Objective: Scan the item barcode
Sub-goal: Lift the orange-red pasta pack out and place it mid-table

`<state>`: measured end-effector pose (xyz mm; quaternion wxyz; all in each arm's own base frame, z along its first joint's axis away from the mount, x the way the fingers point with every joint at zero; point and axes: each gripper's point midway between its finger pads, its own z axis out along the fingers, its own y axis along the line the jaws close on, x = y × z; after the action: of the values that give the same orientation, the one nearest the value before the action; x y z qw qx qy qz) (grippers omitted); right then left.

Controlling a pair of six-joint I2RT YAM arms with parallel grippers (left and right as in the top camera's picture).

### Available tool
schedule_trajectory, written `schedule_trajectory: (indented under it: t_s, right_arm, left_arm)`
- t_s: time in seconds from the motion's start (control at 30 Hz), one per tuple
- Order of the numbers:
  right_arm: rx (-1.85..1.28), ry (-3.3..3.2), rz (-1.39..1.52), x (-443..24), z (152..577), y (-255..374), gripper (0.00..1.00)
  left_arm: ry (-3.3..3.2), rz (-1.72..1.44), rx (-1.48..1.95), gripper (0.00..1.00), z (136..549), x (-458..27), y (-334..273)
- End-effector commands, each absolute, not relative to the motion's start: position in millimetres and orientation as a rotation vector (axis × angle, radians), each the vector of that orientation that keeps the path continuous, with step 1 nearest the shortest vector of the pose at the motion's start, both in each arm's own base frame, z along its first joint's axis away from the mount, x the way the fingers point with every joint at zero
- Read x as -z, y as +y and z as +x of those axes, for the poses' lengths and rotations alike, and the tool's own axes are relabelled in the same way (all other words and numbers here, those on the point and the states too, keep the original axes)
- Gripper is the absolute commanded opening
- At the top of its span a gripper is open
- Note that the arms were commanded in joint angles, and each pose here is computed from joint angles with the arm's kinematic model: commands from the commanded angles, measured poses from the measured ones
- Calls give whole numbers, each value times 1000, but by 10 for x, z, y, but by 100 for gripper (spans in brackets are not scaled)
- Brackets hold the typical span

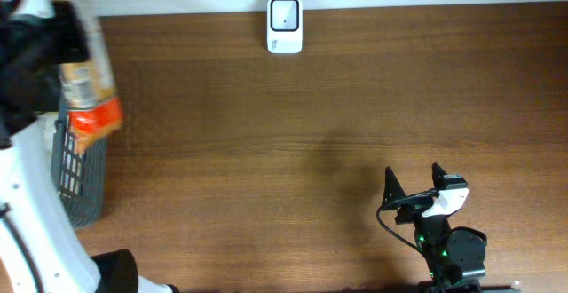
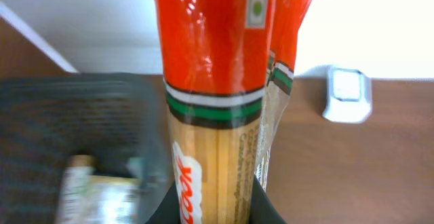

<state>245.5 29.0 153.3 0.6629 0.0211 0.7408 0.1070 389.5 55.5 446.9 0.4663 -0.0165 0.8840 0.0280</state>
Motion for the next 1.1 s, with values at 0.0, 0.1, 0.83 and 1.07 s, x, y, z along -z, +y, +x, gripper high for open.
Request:
schedule_trajectory:
  t_s: [0.0,0.1,0.83,1.07]
  right_arm:
    - [-249,1680,48,-1499,2455,300,99]
    - [-249,1680,48,-1500,2455,300,99]
    - [-249,1680,48,-1500,2455,300,99]
    - [-249,1680,48,-1500,2455,300,99]
  left_arm:
    - [2248,-21,95,0,4054,-4169,-1]
    - [2477,-46,223,0,4232,-3303,-542]
    - [2714,143,843,99,3867,-953,-2558]
    - [2213,-91,-203,99,4462,-3585,48]
